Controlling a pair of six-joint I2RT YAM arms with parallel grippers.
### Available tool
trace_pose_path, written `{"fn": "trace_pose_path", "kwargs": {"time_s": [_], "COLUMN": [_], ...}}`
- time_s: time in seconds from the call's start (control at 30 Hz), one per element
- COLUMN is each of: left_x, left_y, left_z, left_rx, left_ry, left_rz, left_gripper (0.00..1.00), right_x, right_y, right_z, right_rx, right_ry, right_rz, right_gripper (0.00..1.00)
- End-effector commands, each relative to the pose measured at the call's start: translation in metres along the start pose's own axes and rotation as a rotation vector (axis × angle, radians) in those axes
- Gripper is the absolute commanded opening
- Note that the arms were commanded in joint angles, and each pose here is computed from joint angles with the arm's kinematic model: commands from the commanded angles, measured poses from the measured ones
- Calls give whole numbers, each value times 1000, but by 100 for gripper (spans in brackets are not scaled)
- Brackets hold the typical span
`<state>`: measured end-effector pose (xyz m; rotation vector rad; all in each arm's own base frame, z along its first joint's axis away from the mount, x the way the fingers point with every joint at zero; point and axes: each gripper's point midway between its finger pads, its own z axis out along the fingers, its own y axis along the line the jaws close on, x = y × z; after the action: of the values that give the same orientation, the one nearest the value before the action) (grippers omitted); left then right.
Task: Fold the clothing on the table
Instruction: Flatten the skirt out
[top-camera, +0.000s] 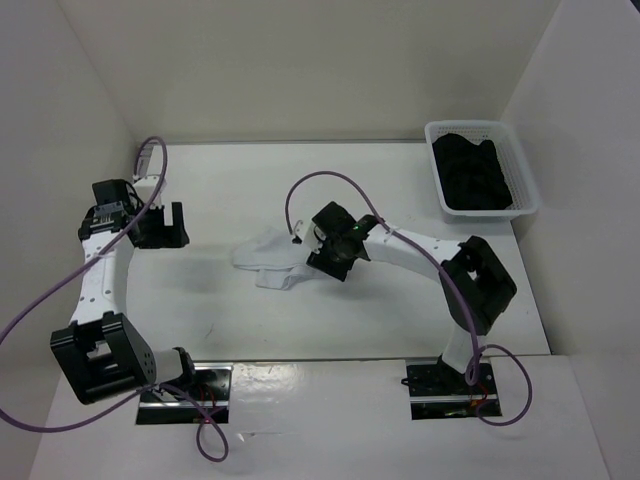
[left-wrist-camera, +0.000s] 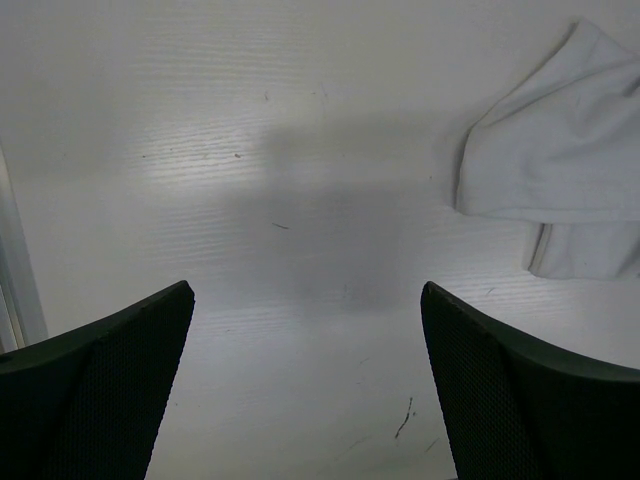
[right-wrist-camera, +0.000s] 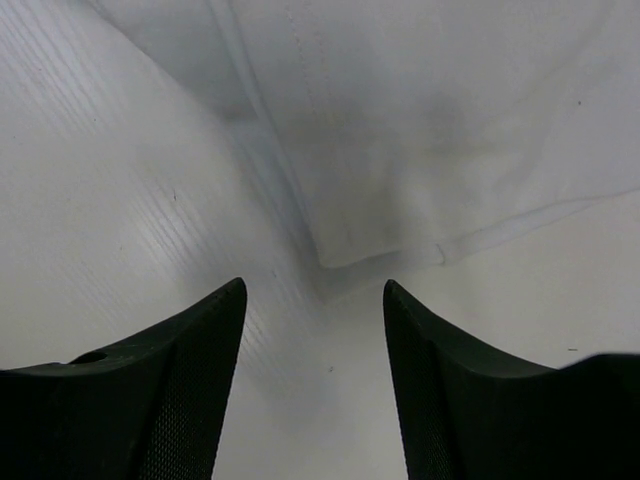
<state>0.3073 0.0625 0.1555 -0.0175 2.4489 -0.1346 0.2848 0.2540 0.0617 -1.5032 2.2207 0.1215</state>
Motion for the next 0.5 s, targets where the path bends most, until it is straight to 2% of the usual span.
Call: {"fn": "trace_pose_path", "kwargs": {"time_s": [0.0, 0.33, 0.47], "left_x": [4, 5, 5], "left_y": [-8, -1, -1], "left_z": [-5, -13, -13], "left_rx": [48, 22, 22], "left_ry": [-26, -55, -55], "left_rz": [-28, -42, -42], "left_gripper": [100, 100, 100], "right_x": [-7, -1, 5], "right_y": [-1, 0, -1], "right_z": [13, 32, 39], "right_rx": [25, 43, 58], "right_ry": [-21, -2, 22], "right_rz": [-32, -40, -40], "right_gripper": [62, 55, 48]}}
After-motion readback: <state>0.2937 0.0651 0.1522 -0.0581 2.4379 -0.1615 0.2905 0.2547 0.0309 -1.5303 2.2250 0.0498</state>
